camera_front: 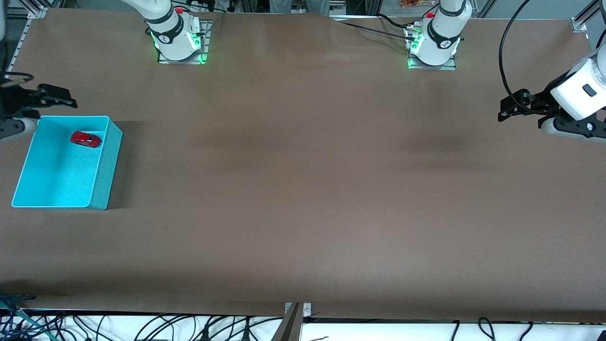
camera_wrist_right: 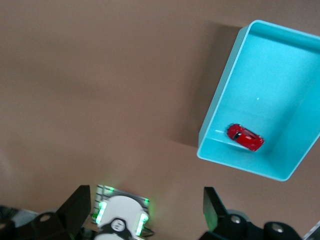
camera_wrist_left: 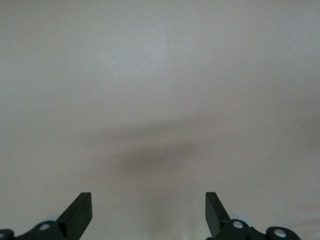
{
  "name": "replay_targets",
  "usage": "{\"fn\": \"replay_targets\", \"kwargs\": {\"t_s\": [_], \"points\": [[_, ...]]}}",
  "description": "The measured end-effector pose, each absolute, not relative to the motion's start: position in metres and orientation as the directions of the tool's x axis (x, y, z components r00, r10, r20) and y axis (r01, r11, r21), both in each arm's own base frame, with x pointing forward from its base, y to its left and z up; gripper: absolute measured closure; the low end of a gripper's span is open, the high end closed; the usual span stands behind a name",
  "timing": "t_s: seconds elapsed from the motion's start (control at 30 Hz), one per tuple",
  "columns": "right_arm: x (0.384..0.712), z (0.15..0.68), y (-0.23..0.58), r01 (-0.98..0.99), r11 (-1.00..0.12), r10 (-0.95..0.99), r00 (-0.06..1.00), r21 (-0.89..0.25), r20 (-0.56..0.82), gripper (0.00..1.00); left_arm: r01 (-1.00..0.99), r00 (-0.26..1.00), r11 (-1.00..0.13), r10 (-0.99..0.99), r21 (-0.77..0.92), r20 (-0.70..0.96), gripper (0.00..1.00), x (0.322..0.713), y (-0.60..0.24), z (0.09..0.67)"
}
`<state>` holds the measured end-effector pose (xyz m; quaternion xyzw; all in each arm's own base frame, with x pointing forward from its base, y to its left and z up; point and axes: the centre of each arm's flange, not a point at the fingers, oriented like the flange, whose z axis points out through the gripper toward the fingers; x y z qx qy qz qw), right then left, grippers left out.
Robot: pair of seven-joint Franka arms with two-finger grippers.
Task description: Wind red beetle toy and store in blue box
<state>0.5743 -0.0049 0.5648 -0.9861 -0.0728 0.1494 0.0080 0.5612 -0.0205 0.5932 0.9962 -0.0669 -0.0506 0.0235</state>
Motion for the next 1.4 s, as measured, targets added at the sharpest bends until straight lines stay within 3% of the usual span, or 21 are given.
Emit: {"fn": "replay_targets", "kwargs": {"t_s": [0.87,1.4], "points": [[0.572,0.575,0.064,0.005,-0.996,-0.014,0.973,0.084,-0.229,0.00,-0.130,0.986,-0.990,-0.135,0.053,-0.098,0.00,0.561,-0.020,0.593],[0.554,0.585,0.028,-0.075,-0.994,-0.090,0.971,0.074,-0.223,0.00,-0.130,0.986,-0.990,-0.135,0.053,-0.098,0.00,0.561,-0.020,0.593]]}}
